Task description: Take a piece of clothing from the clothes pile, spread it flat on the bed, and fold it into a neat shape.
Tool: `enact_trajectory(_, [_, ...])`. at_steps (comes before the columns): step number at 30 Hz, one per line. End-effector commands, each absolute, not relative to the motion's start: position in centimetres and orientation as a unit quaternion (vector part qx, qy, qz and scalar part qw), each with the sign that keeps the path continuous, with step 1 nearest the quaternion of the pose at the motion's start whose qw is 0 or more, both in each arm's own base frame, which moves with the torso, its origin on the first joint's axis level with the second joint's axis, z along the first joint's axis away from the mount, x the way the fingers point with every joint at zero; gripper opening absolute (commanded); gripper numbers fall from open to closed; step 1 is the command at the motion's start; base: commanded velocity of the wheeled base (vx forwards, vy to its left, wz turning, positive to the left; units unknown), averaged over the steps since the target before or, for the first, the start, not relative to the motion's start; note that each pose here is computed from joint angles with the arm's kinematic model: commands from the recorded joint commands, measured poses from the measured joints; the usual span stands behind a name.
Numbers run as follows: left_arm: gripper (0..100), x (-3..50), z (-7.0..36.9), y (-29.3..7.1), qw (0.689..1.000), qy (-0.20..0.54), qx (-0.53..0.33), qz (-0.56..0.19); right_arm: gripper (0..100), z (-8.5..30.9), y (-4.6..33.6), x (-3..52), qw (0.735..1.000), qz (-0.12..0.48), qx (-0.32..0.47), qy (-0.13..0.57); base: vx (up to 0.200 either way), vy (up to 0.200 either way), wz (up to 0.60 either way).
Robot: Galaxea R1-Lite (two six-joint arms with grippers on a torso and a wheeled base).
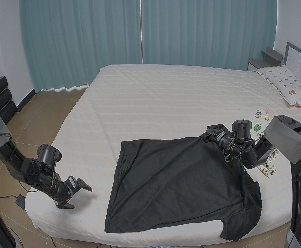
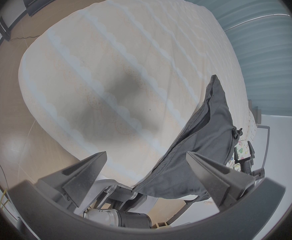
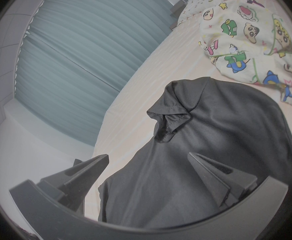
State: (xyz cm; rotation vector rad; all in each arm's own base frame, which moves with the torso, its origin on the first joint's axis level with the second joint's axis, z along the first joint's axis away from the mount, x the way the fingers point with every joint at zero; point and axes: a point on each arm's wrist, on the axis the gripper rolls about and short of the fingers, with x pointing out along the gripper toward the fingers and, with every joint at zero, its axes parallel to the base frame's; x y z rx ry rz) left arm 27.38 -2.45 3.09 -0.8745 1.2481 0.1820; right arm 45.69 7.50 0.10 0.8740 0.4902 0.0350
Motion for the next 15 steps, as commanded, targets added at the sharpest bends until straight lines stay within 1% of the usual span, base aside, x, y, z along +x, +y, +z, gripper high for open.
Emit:
enact_trajectory(1, [100,27.3,3.1,-2.5,0.719,0.565,-0.396,0.083,100,-3.0,7.0,48.0,0.870,-0.008,0.426,0.250,0.000,0.000,0.00])
enact_trajectory(5, [100,27.3,3.0,-2.4,0.719,0.566,-0.396,0.083,100,-2.6,6.7,49.9,0.881,-0.026,0.425,0.207,0.000,0.000,0.00])
enact_trajectory(9, [100,27.2,3.0,-2.4,0.719,0.566,-0.396,0.083,100,-2.7,6.7,51.0,0.885,-0.028,0.425,0.186,0.000,0.000,0.00])
enact_trajectory(11, [100,27.3,3.0,-2.4,0.719,0.565,-0.396,0.083,100,-2.6,6.7,51.4,0.887,-0.025,0.426,0.179,0.000,0.000,0.00])
enact_trajectory(15, [100,27.2,3.1,-2.4,0.718,0.566,-0.396,0.084,100,-3.4,6.8,52.0,0.885,-0.033,0.423,0.190,0.000,0.000,0.00])
